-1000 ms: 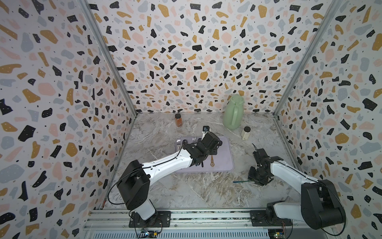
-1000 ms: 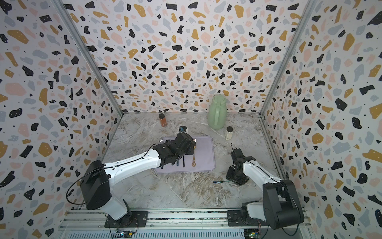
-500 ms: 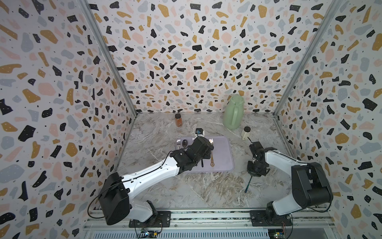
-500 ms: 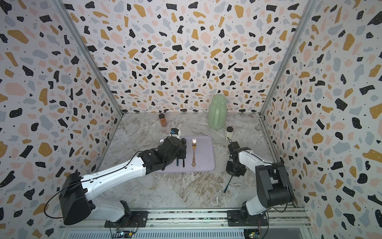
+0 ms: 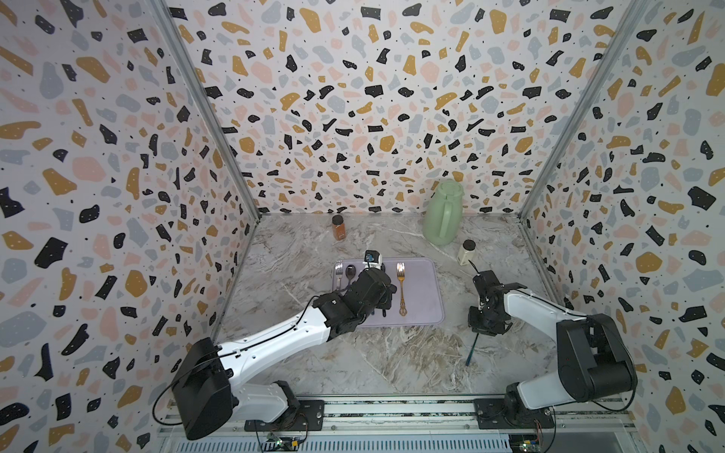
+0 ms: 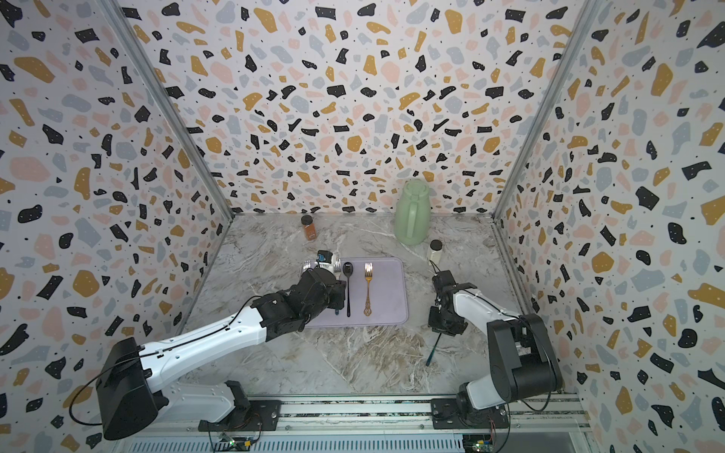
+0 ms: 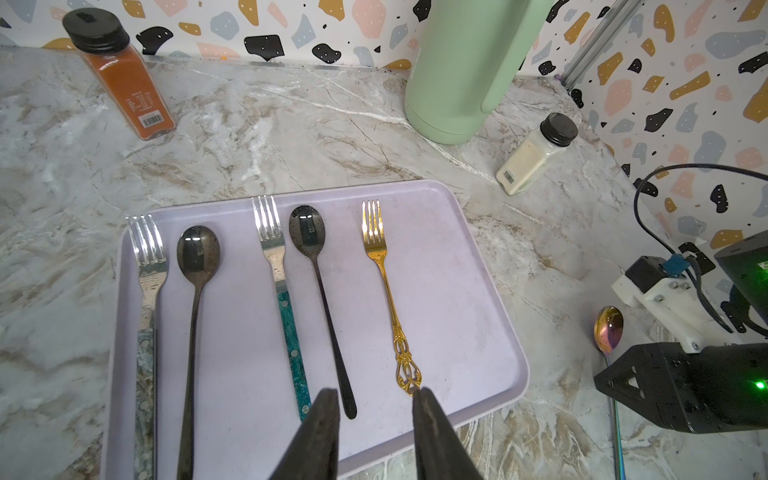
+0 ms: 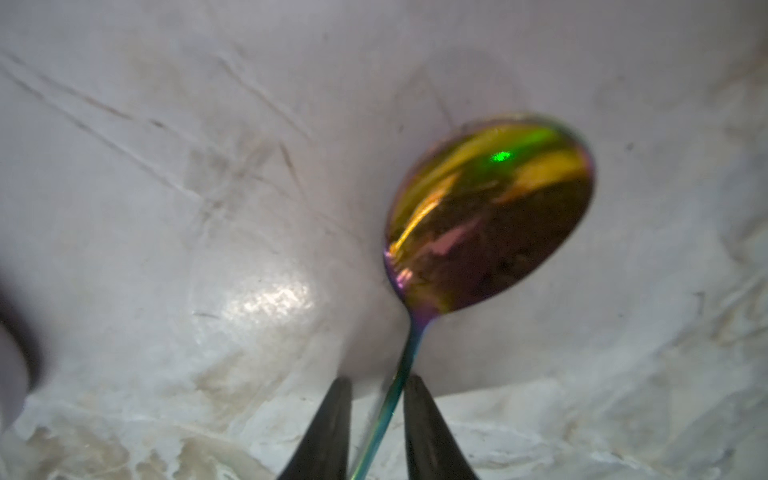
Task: Set the spoon and fork side by side
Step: Pick up the spoon from the center of the board, then place the spoon on the tray.
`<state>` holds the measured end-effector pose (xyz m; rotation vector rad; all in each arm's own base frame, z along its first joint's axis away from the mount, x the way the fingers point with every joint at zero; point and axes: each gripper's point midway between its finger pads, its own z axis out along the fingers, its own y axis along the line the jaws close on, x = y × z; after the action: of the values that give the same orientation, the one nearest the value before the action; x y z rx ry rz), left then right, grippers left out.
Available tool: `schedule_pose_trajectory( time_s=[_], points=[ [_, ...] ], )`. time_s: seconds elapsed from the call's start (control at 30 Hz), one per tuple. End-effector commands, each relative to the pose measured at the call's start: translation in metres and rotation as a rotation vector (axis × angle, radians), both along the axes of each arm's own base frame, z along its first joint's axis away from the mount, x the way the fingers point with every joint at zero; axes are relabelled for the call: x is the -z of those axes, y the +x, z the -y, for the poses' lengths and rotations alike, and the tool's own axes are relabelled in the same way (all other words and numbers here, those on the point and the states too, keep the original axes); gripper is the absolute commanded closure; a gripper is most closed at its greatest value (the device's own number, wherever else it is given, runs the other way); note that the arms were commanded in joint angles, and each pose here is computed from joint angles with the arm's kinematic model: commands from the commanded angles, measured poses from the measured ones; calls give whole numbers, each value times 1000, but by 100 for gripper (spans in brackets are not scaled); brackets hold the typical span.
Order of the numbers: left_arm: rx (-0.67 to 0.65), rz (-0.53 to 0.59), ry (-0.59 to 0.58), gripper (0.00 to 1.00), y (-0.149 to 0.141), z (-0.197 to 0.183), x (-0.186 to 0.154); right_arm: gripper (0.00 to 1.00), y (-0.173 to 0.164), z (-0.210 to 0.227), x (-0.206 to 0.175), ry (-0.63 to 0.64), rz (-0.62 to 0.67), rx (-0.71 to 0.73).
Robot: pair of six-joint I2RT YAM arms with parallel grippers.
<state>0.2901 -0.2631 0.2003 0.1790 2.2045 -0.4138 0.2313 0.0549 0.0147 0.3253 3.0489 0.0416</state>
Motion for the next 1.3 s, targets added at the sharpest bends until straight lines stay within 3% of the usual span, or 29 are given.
schedule_pose_trajectory(
  time_s=[0.0,0.17,0.43,0.67,0.93,1.27],
  points=[
    [6,39,-19,67,4,2,-11,85,-25,3,12,-29,-95,13],
    [8,46,-22,67,1,-1,-16,96,-18,1,-13,-36,-57,-7],
    [3,68,-12,67,-12,-21,-34,96,17,-23,-77,-26,45,-92],
    [-15,95,3,66,-24,-45,-51,96,67,-64,-117,-18,120,-168],
    [-36,105,32,65,-35,-66,-53,96,115,-116,-114,-30,141,-240],
    [-47,99,53,64,-38,-74,-50,96,157,-162,-77,-29,101,-315]
  ],
)
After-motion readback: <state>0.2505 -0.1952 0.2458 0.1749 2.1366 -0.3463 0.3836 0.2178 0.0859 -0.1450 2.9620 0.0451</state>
